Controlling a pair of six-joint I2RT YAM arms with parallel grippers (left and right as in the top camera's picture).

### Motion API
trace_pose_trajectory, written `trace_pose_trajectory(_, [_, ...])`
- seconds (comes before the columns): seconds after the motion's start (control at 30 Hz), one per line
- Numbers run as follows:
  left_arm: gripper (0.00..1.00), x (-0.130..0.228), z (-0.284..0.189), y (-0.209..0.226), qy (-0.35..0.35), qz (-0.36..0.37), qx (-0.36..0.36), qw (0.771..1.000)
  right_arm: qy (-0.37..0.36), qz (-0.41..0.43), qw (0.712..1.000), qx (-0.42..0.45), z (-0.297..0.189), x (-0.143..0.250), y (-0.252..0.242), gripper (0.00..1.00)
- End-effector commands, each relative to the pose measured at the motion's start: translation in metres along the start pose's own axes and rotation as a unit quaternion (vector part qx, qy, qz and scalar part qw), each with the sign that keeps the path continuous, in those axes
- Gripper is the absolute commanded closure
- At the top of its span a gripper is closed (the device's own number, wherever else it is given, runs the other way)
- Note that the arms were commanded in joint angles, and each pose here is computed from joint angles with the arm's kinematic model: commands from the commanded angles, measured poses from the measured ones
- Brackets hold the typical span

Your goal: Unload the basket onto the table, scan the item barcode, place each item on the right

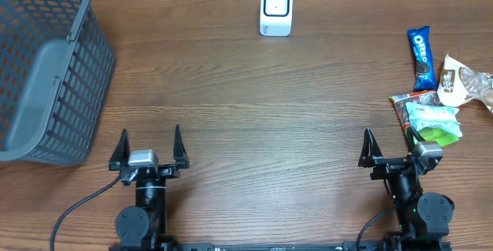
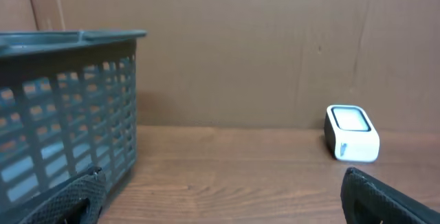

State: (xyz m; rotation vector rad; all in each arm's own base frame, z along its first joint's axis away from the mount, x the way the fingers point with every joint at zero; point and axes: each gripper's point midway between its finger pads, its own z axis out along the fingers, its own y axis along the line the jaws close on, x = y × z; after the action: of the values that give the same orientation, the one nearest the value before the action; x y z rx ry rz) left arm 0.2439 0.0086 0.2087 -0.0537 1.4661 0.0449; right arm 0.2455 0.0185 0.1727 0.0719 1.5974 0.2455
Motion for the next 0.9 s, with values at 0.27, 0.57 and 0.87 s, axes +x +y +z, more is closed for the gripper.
trace_pose_trajectory(0.27, [0.0,0.049,-0.003,-0.001,0.083,0.044,0.008,0.996,-0.003,-0.002,1.0,0.0,0.0,0.001,0.0,0.0])
trace_pose_trajectory(0.57, [0.0,0.052,-0.004,-0.01,0.088,0.037,0.033,0.995,-0.003,-0.002,1.0,0.0,0.0,0.001,0.0,0.0])
trace_pose_trajectory(0.87, [0.0,0.052,-0.004,-0.01,0.088,0.037,0.033,0.995,-0.003,-0.002,1.0,0.0,0.0,0.001,0.0,0.0])
